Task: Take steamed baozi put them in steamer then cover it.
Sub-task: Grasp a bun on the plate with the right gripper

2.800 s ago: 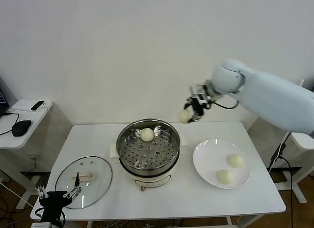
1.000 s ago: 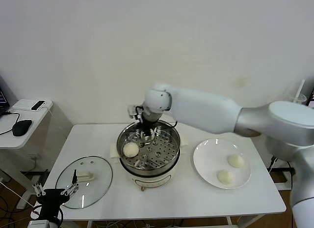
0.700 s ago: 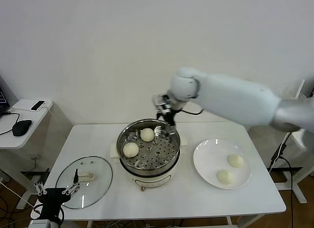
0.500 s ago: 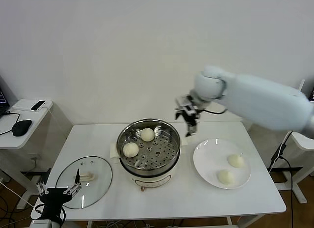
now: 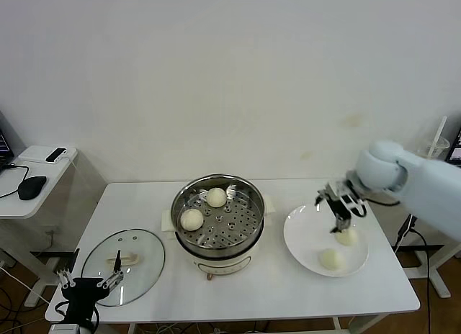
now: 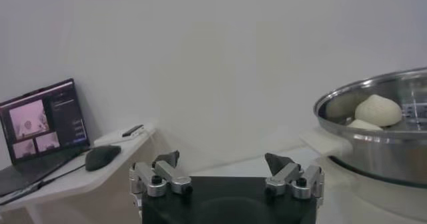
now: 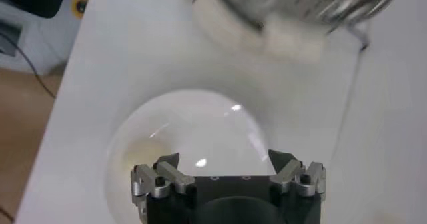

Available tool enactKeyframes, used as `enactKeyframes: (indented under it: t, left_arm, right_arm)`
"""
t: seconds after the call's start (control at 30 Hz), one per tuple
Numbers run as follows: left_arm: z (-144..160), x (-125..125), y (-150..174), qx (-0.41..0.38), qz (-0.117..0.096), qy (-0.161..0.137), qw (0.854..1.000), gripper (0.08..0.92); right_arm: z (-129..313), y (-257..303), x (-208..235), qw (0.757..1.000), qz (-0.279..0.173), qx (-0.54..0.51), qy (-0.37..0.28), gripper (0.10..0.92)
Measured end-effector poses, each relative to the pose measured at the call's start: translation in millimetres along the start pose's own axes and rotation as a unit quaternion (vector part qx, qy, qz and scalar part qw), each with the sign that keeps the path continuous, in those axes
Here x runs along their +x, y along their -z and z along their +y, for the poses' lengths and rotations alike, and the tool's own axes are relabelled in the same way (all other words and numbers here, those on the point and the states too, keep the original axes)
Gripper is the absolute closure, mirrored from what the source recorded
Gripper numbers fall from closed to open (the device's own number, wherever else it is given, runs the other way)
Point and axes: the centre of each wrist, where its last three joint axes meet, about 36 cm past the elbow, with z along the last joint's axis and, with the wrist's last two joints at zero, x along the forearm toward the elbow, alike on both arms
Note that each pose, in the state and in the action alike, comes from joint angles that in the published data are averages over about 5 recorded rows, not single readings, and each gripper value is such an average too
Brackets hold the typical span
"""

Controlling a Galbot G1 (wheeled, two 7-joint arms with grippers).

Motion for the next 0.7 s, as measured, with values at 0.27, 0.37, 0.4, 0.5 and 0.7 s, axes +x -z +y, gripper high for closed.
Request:
enactKeyframes:
  t: [0.27,0.37,0.4,0.5,0.7]
  left_arm:
    - [-1.7,1.8,0.5,-0.002,0.002,-0.002,1.000,0.177]
    - [-1.7,2.2,1.1,-0.003,0.002,-0.002,1.000,0.177]
    - [-1.5,2.3,1.1,-0.003,0.002,-0.002,1.000,0.177]
    - [-0.5,2.8,0.8,-0.004,0.003,0.000,1.000,0.177]
    - [0.0,4.0,0.0,-0.004,0.006,0.002,1.000,0.177]
  right_arm:
    - [31.7,-19.1,-37.8,1.000,0.004,-0.017,0.018,0.200]
    - [36.9,-24.4,-47.9,0.999,0.008,-0.024,0.020,0.200]
    - [37.8,-25.8,-51.0,0.999,0.009,-0.026,0.020,0.200]
    - [39.2,-29.0,-60.0,0.999,0.013,-0.030,0.020,0.200]
    - [40.6,-32.7,-79.0,0.999,0.017,-0.037,0.026,0.200]
